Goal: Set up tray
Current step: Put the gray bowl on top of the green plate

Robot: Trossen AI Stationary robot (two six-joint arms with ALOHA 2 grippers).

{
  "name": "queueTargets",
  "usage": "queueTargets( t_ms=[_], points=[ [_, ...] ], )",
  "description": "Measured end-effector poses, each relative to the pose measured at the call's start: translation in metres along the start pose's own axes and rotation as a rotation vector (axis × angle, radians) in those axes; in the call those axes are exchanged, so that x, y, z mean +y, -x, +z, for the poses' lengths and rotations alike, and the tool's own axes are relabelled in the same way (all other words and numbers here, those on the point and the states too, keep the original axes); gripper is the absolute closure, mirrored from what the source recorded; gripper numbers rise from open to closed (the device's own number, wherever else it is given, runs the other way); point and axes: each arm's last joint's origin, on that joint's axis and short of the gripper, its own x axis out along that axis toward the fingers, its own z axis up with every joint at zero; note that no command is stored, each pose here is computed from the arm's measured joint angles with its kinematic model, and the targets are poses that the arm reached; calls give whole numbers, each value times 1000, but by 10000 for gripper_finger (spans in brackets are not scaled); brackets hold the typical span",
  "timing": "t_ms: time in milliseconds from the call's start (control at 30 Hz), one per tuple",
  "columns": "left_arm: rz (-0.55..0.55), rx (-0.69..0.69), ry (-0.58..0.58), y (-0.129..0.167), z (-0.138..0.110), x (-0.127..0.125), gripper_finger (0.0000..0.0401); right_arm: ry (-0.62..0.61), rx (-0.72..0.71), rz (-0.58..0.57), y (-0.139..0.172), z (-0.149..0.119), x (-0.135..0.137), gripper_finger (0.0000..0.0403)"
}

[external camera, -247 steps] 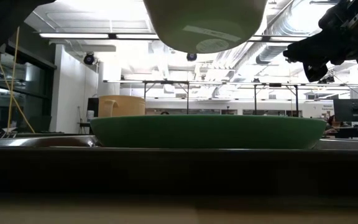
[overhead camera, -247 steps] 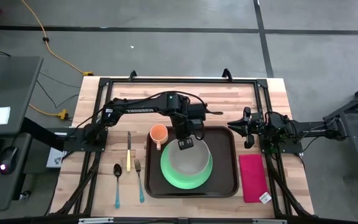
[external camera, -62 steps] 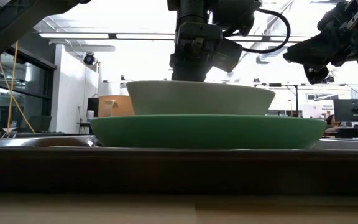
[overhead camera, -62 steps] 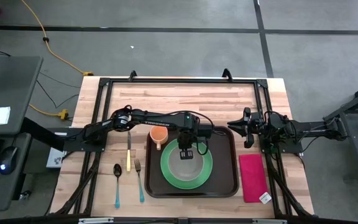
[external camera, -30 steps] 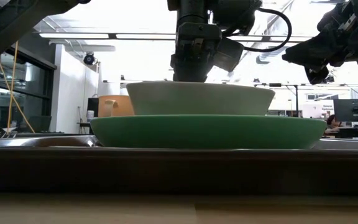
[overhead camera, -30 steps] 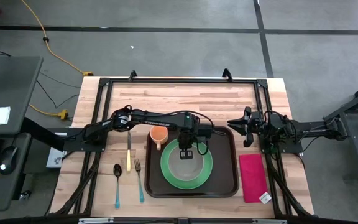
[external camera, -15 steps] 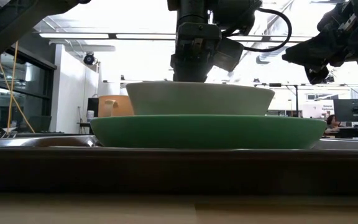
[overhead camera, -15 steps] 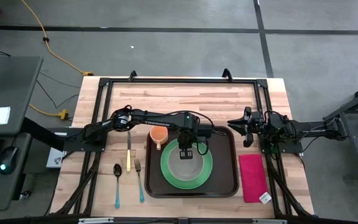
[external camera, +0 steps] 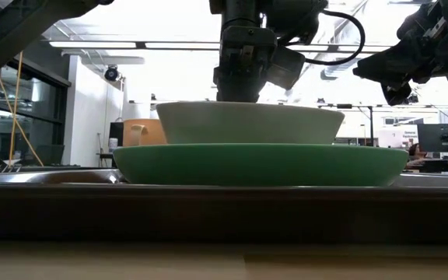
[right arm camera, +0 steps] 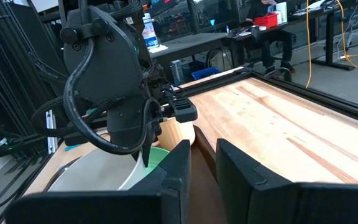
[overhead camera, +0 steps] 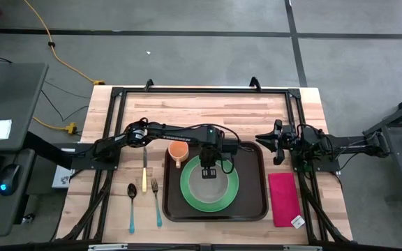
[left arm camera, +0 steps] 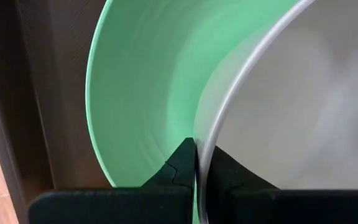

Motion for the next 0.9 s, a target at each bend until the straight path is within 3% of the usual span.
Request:
queueTargets(
  t_ms=[467,900],
  points=[
    [26,-4,3,0,0,1,352,0,0,0,0,0,0,351],
    [54,-28,8,1,2,1,243,0,-1,1,0,0,0,349]
  ],
)
